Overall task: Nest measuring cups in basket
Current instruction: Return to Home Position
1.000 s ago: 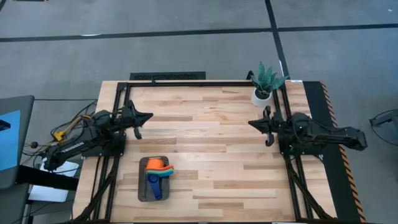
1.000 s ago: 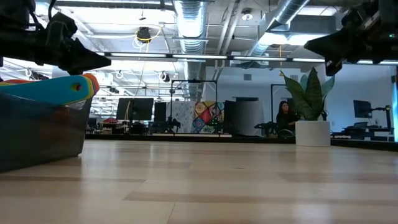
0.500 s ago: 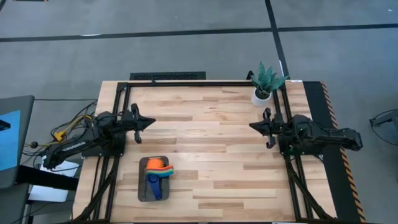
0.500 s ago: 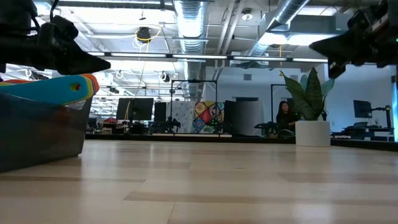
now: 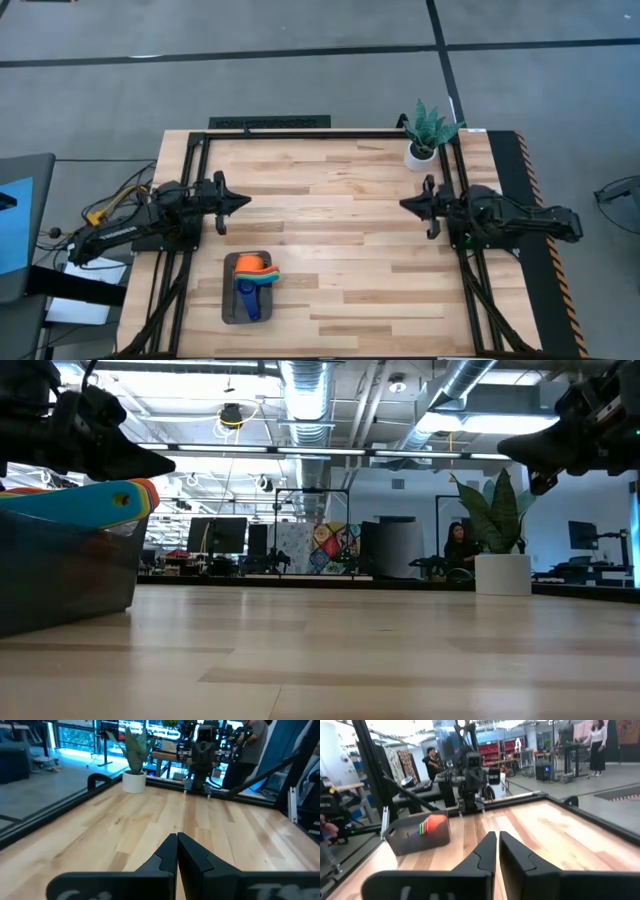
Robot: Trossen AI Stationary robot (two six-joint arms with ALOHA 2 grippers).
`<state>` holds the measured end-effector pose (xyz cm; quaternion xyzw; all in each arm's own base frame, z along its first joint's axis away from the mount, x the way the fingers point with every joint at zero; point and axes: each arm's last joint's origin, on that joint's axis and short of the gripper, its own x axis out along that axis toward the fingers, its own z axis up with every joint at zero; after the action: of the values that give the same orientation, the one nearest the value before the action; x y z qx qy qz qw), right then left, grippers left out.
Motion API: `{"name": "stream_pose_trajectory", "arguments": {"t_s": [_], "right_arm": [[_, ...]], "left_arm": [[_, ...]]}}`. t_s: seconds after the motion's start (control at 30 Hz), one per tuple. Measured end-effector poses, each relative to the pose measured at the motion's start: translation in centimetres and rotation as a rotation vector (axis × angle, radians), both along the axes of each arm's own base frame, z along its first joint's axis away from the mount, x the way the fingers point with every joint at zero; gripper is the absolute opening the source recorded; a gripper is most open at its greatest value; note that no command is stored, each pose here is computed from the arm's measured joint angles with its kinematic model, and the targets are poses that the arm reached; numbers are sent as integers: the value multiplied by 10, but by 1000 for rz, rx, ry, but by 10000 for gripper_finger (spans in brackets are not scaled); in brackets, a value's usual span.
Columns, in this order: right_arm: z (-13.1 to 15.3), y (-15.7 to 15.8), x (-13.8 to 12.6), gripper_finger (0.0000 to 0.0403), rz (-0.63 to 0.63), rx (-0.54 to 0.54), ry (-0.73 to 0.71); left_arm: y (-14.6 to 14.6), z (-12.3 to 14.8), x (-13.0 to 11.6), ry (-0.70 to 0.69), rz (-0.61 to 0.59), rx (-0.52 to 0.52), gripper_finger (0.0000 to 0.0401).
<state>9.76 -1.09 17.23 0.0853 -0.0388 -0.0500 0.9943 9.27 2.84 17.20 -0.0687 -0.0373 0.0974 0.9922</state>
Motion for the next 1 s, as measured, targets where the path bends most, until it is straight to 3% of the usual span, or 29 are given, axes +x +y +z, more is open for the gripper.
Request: {"name": "stream_pose_trajectory", "arguments": {"t_s": [1.0], "right_arm": [[-7,0,0,55,0,8,65]], "left_arm": [[1,-2,0,2,44,-32,0]]}}
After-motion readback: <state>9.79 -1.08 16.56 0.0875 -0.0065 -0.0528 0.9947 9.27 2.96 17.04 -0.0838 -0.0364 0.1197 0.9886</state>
